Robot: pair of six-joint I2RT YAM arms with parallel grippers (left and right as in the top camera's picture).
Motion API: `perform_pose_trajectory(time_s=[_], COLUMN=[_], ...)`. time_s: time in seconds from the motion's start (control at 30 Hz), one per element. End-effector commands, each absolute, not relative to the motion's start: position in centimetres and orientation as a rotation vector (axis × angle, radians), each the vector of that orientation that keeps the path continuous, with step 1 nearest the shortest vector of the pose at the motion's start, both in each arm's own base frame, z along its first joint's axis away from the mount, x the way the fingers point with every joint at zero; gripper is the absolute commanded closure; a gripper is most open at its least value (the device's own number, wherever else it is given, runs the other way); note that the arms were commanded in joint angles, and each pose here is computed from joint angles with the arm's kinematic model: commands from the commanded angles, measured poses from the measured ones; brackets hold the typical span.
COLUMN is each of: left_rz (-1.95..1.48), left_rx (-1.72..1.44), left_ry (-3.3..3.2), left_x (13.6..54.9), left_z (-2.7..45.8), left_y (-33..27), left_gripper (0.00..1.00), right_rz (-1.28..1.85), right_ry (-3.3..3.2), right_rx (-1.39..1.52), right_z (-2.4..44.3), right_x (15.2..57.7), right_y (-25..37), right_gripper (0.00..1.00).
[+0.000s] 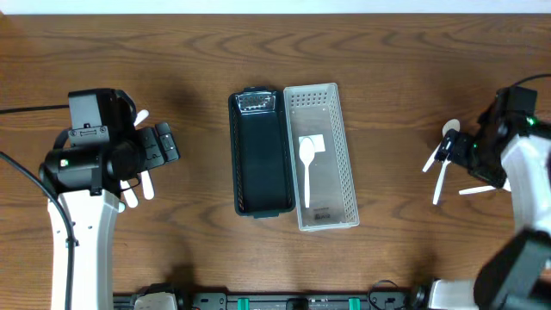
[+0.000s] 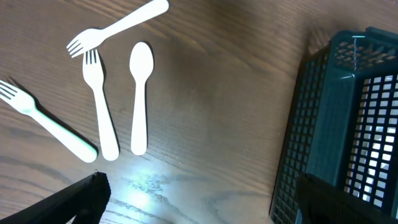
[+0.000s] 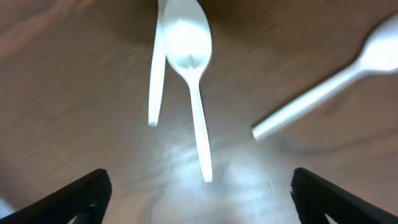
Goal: Pack container
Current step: 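Move the right gripper to the two stacked spoons and grasp, then carry the spoons into the clear basket and release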
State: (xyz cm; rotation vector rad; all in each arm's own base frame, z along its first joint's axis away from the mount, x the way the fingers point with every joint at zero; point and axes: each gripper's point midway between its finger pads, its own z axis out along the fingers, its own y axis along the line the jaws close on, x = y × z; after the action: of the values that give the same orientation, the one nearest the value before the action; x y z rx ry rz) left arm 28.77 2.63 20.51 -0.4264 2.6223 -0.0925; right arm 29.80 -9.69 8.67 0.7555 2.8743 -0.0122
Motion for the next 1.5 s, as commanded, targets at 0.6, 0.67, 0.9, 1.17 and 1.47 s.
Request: perform_pose_trajectory(time_s=[0.6, 0.67, 0.9, 1.17, 1.47], left_rz=[-0.072, -0.072, -0.072, -0.072, -0.072], left_rx=[-0.41, -0.41, -0.41, -0.409, -0.409], left_ry=[2.619, 2.619, 2.619, 2.619, 2.619], left_x=[28.9, 28.9, 28.9, 28.9, 28.9], left_z=[20.8, 20.8, 20.8, 20.8, 20.8], left_y=[3.0, 3.0, 3.0, 3.0, 3.0], left_gripper=[0.02, 0.02, 0.02, 0.02, 0.02], right_rz=[-0.172, -0.172, -0.169, -0.162, -0.151], right_ry=[3.015, 3.012, 3.038, 3.082, 3.067], right_rx=[0.66, 0.663, 0.668, 0.674, 0.708], right_z=[1.8, 1.6, 0.3, -1.3, -1.4], right_x=[32.0, 32.1, 31.8, 31.2, 31.4], right_y=[-12.7, -12.8, -12.7, -12.5, -12.4], right_gripper=[0.13, 0.13, 0.13, 0.28, 0.99])
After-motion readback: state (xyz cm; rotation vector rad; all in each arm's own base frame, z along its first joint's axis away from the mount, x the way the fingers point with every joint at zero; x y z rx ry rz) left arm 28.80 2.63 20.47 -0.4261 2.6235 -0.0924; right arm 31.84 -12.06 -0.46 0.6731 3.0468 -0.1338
